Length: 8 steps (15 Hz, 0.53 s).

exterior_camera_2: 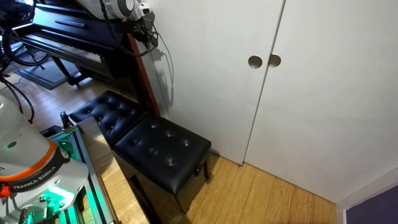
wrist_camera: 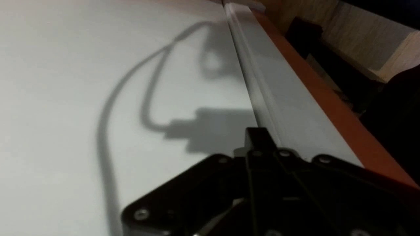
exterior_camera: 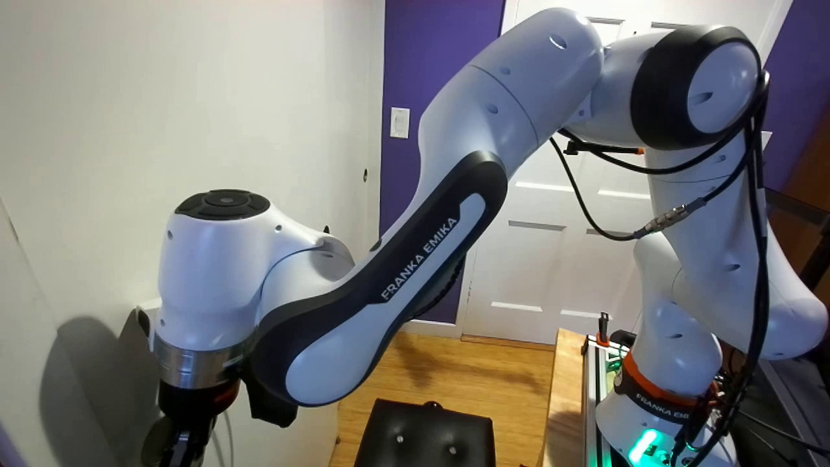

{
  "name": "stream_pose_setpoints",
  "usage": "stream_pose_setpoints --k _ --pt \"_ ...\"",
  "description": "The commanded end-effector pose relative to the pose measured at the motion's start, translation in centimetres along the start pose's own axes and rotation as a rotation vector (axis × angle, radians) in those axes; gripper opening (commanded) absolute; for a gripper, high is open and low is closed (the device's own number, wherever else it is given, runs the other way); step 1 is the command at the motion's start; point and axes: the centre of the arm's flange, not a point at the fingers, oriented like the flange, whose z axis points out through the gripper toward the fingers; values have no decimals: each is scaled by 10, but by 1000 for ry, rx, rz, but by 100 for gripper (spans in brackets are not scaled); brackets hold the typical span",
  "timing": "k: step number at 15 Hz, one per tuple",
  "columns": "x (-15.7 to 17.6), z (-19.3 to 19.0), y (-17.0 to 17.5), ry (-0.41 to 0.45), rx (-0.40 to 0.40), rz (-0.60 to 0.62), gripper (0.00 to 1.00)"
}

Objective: Slide the wardrobe door to the left

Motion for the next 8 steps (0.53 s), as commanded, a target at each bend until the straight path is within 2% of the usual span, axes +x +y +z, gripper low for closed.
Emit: stream_pose_setpoints --k 1,8 --pt "5 -6 4 -89 -32 62 0" --pt "-39 -62 22 -136 -99 144 0"
